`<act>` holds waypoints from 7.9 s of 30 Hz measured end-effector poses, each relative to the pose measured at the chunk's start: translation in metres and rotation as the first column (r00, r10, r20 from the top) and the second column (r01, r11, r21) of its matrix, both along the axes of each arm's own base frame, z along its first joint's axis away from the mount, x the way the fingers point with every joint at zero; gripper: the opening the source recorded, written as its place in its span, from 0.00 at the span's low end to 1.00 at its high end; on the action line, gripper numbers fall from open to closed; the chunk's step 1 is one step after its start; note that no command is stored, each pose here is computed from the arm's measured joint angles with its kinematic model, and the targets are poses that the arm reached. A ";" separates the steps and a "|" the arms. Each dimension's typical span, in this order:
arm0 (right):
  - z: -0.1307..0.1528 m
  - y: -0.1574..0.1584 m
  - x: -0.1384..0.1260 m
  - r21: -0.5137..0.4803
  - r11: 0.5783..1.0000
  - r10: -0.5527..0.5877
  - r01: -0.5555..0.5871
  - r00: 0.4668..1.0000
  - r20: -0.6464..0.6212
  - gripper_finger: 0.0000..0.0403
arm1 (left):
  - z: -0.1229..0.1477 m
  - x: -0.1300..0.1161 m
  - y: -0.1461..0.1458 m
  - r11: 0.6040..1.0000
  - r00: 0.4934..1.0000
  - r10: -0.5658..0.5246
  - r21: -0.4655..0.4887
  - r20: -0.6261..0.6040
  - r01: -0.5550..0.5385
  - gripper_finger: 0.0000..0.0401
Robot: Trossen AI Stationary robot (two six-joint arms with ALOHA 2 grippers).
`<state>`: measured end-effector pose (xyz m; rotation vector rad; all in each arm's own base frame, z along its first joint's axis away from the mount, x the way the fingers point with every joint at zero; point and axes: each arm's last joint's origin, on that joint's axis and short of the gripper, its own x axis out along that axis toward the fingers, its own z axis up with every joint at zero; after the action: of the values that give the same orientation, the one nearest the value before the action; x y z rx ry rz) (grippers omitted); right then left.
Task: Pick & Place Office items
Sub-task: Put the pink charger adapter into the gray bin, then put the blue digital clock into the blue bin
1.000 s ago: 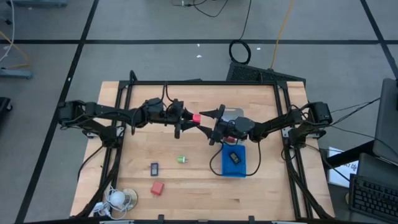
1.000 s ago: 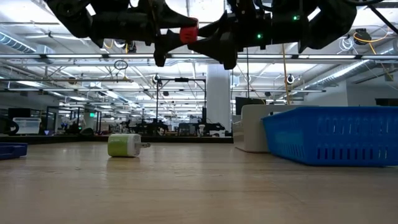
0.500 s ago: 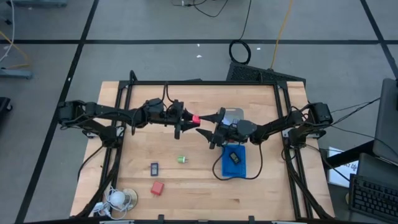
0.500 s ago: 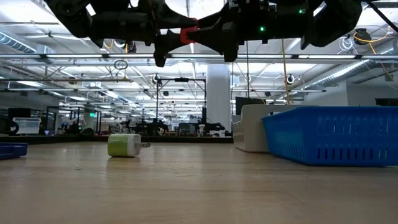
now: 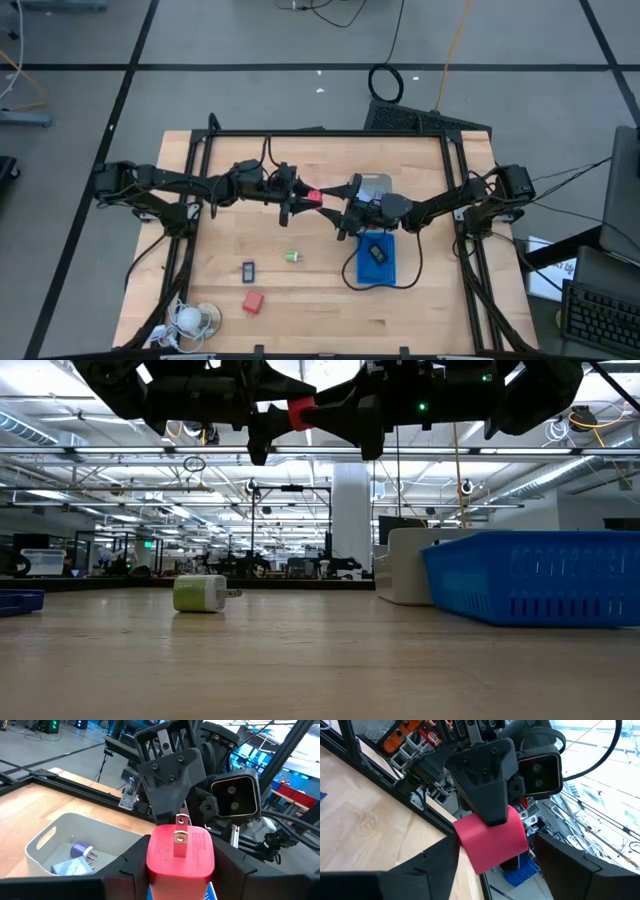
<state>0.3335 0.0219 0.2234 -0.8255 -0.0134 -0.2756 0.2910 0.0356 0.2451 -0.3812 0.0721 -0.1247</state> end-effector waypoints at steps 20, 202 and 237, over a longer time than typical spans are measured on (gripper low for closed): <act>-0.001 0.001 0.000 -0.015 0.999 0.048 -0.048 0.999 -0.018 0.43 | 0.000 0.000 -0.001 1.000 1.000 -0.015 -0.016 -0.005 0.015 0.40; -0.051 -0.035 -0.150 0.705 0.498 0.058 0.505 0.792 -0.608 0.43 | -0.026 -0.165 0.021 0.864 0.906 0.418 0.336 -0.064 -0.375 0.76; -0.042 -0.036 -0.141 0.769 0.495 0.053 0.405 0.869 -0.492 0.63 | -0.026 -0.165 0.021 0.864 0.906 0.418 0.336 -0.064 -0.374 0.78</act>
<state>0.1926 -0.0138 0.1818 0.1644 0.6404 -0.2391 0.1259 0.0567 0.2189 -0.0744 0.1440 0.3221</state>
